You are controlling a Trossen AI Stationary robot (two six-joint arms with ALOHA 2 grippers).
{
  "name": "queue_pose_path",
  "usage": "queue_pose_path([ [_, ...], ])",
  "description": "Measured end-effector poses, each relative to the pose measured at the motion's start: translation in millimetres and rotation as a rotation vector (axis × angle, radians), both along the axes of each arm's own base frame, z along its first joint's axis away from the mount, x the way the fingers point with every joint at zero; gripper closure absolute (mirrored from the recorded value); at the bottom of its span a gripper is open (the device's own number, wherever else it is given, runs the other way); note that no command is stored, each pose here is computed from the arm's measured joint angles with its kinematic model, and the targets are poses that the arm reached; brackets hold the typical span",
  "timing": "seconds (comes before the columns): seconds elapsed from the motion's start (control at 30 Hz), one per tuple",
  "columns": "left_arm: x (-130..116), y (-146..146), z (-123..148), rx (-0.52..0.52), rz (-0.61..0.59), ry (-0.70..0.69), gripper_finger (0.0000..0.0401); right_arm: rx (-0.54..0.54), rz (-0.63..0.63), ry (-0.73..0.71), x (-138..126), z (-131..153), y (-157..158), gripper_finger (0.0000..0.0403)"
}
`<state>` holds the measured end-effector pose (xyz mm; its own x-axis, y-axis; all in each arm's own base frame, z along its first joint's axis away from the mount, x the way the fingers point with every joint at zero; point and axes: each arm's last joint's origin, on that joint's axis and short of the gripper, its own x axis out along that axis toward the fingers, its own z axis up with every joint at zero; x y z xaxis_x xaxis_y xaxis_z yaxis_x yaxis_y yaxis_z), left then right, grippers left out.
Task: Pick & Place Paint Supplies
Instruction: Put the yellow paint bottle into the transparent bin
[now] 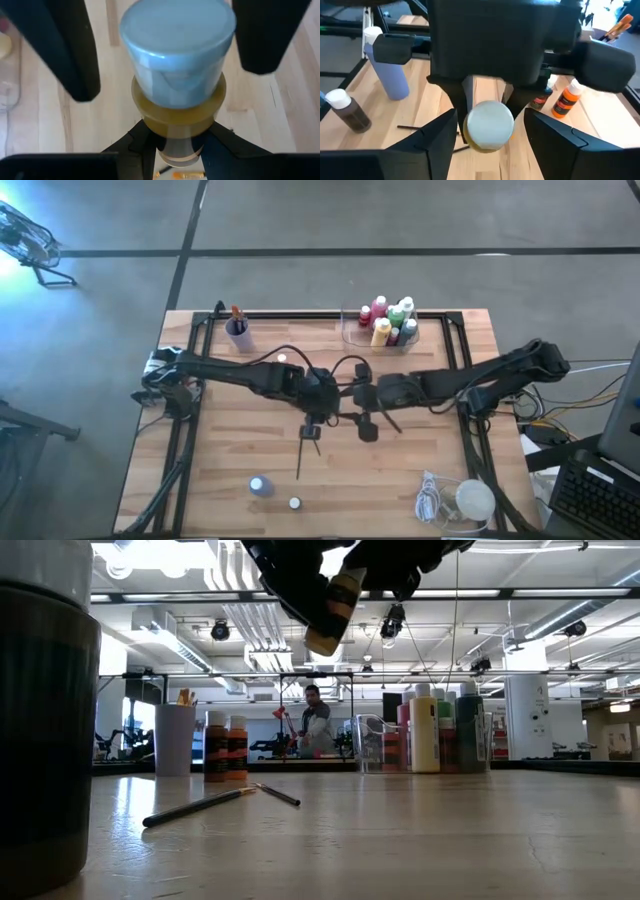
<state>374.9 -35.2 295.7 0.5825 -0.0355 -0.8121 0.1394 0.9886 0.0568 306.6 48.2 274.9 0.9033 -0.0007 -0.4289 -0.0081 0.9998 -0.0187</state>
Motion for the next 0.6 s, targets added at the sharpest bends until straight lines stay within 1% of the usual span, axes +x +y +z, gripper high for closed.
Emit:
queue_pose_path([
  [0.23, -2.2, 0.3, -1.4, -0.003, 0.005, 0.027, 0.028, -0.022, 0.004, 0.11, 17.4, 6.6, 2.9, 0.0154],
  [0.33, -2.5, 0.3, -1.6, -0.006, 0.009, 0.031, 0.028, -0.032, 0.002, 0.145, 23.4, 11.8, 3.8, 0.0152],
  [0.5, -3.6, 0.3, -2.4, -0.006, 0.012, 0.046, 0.028, -0.052, 0.009, 0.184, 29.8, 16.1, 4.9, 0.017],
  [0.6, -4.3, 0.4, -2.8, -0.006, 0.013, 0.053, 0.028, -0.056, 0.007, 0.209, 28.2, 15.3, 4.4, 0.0185],
])
